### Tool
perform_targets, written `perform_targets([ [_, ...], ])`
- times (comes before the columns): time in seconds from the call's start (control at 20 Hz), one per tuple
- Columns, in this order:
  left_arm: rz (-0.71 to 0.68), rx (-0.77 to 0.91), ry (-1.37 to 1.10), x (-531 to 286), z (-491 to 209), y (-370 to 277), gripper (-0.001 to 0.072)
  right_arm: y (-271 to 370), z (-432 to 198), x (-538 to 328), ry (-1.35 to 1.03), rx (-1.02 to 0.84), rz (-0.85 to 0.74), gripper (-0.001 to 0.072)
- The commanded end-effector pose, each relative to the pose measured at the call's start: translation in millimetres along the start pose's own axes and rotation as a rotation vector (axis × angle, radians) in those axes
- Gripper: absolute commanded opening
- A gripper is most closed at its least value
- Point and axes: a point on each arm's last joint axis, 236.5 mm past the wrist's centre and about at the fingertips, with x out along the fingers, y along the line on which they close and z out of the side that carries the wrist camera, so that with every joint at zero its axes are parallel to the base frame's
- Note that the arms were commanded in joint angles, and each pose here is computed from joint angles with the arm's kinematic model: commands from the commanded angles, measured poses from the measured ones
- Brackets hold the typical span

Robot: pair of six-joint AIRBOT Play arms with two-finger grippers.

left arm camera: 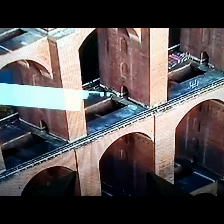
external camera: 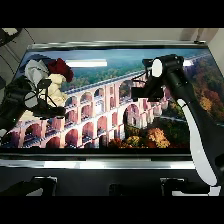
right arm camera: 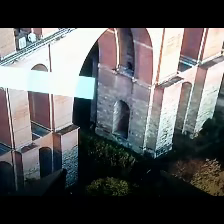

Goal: Fold the shirts.

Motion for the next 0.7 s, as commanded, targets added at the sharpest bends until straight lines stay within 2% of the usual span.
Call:
perform_targets([
  [0.0, 0.002, 0.001, 0.002, 3, 1, 0, 0.0524, -23, 28, -2, -0.109, -0.157, -0.103, 0.0679],
  [0.1, -0.016, -0.018, -0.056, 3, 15, -4, 0.0525, -24, 41, -4, -0.164, -0.165, -0.113, 0.068],
  [0.15, -0.042, -0.046, -0.141, 0, 35, -10, 0.0554, -21, 48, -6, -0.197, -0.167, -0.107, 0.068],
  [0.2, -0.065, -0.054, -0.231, -7, 58, -13, 0.072, -19, 56, -7, -0.232, -0.17, -0.099, 0.068],
  [0.25, -0.084, -0.093, -0.324, -18, 85, -8, 0.072, -16, 64, -9, -0.268, -0.176, -0.093, 0.0679],
  [0.35, -0.127, -0.345, -0.407, -36, 127, 27, 0.072, -15, 70, -11, -0.295, -0.195, -0.094, 0.0679],
  [0.45, -0.264, -0.664, -0.372, -28, 149, 67, 0.072, -17, 66, -9, -0.273, -0.207, -0.101, 0.0679],
  [0.55, -0.42, -0.91, -0.289, -4, 151, 98, 0.072, -20, 56, -6, -0.227, -0.204, -0.11, 0.0678],
  [0.65, -0.42, -1.031, -0.223, 29, 134, 127, 0.072, -23, 46, -5, -0.185, -0.201, -0.117, 0.0678],
])
